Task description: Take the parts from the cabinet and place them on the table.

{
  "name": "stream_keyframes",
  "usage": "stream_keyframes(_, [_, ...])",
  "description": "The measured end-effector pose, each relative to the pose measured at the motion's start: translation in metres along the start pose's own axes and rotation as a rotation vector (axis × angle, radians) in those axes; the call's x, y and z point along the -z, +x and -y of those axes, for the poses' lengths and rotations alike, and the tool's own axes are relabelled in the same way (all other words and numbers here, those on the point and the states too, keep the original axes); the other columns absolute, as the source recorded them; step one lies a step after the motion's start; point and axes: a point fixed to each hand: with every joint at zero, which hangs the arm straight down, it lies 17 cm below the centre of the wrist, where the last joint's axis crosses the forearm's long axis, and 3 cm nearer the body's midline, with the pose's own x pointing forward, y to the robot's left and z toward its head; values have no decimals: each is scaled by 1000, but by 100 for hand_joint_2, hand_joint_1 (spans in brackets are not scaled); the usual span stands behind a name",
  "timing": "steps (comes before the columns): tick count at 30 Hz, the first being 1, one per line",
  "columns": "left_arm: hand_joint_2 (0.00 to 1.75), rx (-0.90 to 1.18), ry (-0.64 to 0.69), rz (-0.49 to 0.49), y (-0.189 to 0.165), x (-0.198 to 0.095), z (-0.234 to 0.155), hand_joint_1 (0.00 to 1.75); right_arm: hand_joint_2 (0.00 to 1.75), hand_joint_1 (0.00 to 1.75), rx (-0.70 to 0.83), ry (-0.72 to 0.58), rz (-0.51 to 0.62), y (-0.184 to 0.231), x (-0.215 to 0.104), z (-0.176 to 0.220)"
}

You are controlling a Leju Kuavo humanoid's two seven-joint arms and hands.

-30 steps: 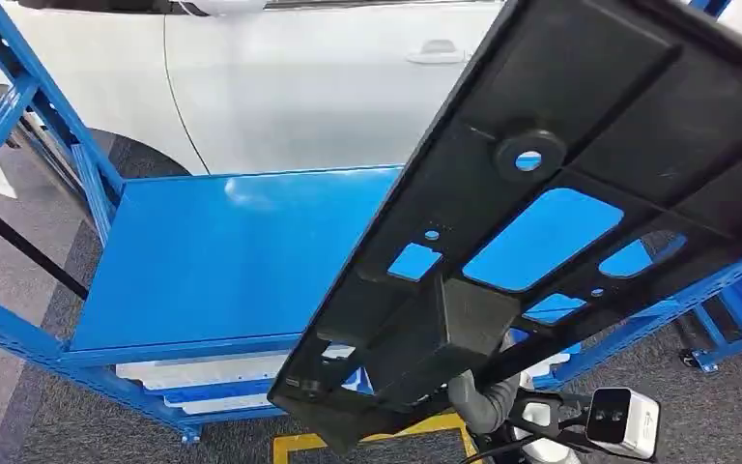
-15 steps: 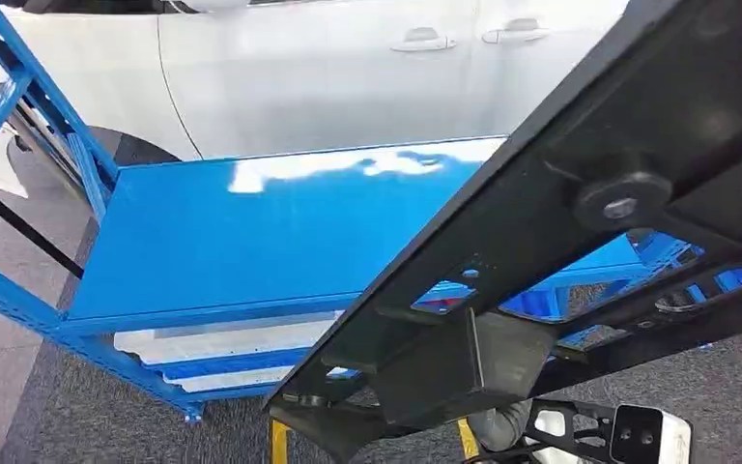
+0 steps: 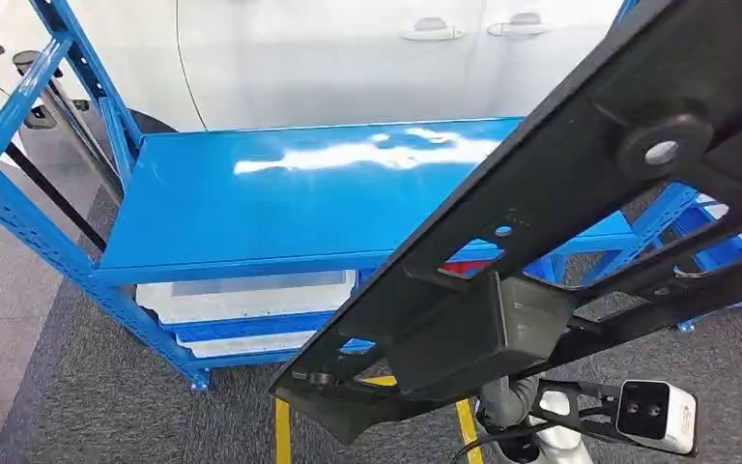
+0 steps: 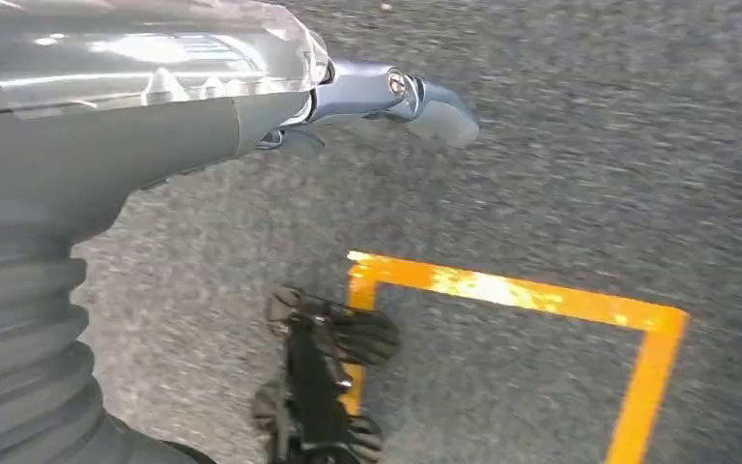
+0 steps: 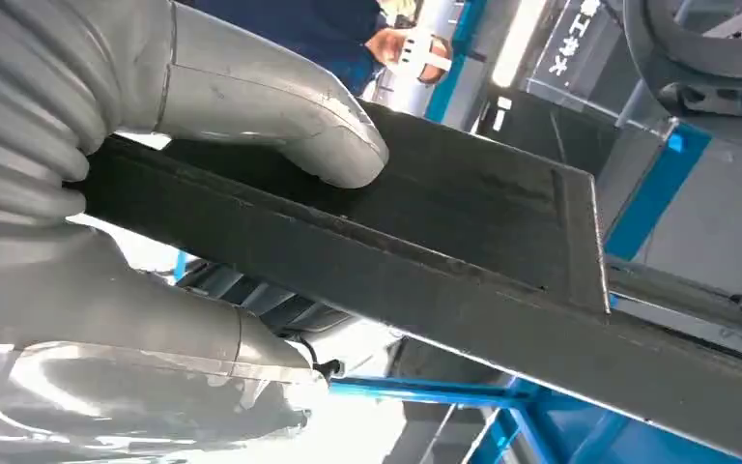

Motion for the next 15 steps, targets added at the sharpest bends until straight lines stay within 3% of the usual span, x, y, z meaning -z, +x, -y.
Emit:
stream_keyframes(8, [175, -8, 4, -2, 2, 1, 1, 0, 175, 175, -18, -8, 27, 1, 20, 19])
stream_keyframes(15, [175, 13, 41, -63, -11, 1, -10, 0, 175, 175, -21, 2, -28, -8, 10, 18])
